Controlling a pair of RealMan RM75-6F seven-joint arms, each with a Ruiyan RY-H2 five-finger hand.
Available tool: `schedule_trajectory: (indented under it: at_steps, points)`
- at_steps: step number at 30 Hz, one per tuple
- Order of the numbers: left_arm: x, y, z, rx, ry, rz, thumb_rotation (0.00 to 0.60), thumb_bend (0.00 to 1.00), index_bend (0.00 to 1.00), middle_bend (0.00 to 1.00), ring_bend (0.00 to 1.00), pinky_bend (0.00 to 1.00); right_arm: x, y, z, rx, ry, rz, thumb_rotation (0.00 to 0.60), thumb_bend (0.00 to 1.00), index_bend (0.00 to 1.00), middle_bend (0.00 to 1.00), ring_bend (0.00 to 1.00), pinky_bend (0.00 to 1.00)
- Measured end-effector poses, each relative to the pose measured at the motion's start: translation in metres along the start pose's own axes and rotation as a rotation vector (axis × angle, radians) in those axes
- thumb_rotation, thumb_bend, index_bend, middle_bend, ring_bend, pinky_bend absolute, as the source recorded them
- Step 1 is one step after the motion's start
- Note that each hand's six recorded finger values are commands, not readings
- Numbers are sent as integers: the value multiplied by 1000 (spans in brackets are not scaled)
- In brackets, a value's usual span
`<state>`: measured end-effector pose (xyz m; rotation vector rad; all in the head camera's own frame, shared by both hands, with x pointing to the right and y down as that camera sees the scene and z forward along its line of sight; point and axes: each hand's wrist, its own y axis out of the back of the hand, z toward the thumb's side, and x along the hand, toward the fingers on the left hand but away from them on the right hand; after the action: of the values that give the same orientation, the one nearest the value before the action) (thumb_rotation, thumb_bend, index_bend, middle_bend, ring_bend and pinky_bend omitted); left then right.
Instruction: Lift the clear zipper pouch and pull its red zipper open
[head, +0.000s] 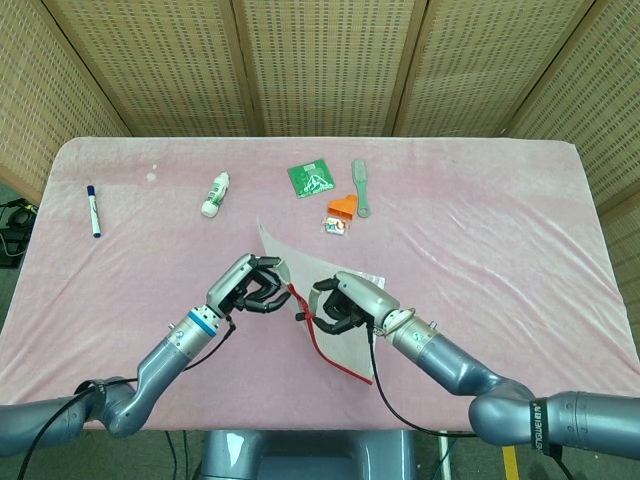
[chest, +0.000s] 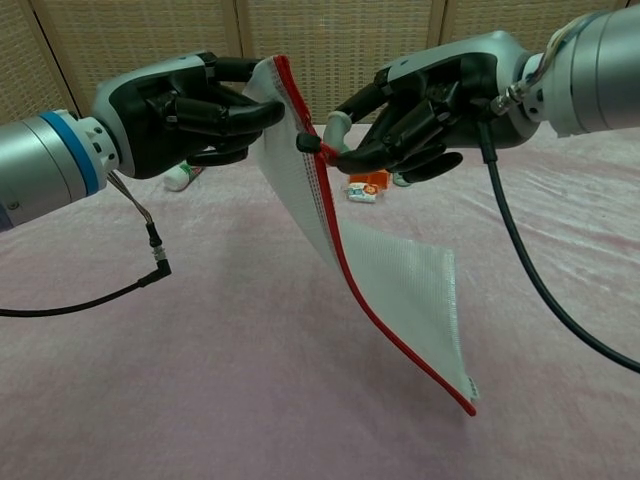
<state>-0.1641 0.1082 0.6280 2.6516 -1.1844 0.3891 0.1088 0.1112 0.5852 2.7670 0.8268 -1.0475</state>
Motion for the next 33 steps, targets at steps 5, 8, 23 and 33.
schedule_trajectory:
  at_steps: [5,8,23,33]
  points:
    - [1,3,1,-8,-4,10,600,679,831,943,807,976,2,1,4,-19,6,1,600,784,823,1000,973,1000]
    - [3,5,2,-16,-7,18,600,679,831,943,807,976,5,2,8,-44,10,8,600,784,823,1000,973,1000]
    - [13,7,9,-86,-11,36,600,680,833,943,807,976,12,-3,11,-72,6,63,600,784,825,1000,974,1000]
    - [19,11,16,-126,-20,48,600,679,834,943,807,976,13,-5,5,-47,-11,84,600,785,825,1000,974,1000]
